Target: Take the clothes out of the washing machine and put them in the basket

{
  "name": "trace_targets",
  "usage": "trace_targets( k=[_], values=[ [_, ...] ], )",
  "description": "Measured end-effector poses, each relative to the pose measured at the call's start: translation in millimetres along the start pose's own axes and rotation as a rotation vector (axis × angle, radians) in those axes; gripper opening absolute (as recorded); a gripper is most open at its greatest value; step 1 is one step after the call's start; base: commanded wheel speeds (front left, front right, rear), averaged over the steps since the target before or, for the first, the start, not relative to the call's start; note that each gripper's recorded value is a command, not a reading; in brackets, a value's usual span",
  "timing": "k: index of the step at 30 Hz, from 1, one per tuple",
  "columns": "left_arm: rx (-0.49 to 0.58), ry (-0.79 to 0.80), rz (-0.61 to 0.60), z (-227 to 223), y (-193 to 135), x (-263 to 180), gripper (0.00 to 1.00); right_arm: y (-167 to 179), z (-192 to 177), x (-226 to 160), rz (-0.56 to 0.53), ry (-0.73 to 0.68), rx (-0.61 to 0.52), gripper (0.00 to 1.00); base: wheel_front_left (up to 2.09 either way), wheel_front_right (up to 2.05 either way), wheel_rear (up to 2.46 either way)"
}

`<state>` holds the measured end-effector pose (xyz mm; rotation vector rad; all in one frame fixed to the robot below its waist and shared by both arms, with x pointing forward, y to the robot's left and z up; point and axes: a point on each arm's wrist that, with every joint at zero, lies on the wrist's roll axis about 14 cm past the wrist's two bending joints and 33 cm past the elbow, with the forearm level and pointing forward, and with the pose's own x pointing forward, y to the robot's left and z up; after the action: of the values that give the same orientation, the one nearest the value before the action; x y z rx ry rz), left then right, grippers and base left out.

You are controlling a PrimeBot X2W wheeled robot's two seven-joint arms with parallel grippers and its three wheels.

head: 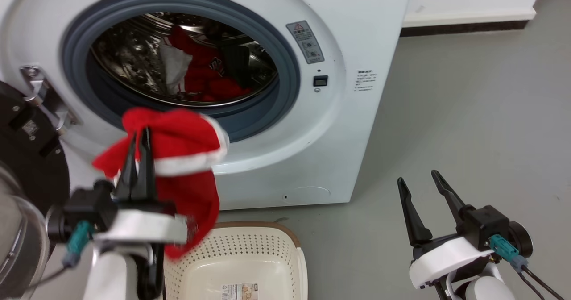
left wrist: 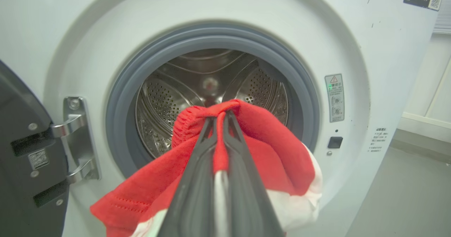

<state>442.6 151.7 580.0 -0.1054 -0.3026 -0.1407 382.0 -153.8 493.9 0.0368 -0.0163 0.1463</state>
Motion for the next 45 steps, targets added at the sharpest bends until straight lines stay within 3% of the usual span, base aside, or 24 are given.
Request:
trace_targets(
  k=[5,13,20,32,45],
  values=[
    [-0.027,0.118,0.048,-30,3,-48,0.00,10,3,2,0.031,0.002,-0.005,1.00,0.00,0.00,0.00],
    [-0.100,0.444,0.130,-122,7,-109,0.00,20,-9,17,0.068,0.038,-0.006,1.00,0.00,0.00,0.00],
    [-0.135,0.686,0.134,-199,4,-128,0.00,21,-26,43,0.084,0.069,0.000,1.00,0.00,0.00,0.00],
    [-0.141,1.041,0.185,-322,22,-146,0.00,8,-94,81,0.077,0.184,0.011,1.00,0.00,0.00,0.00],
    [-0.097,1.314,0.293,-407,56,-196,0.00,-4,-172,88,0.065,0.326,0.019,1.00,0.00,0.00,0.00]
  ],
)
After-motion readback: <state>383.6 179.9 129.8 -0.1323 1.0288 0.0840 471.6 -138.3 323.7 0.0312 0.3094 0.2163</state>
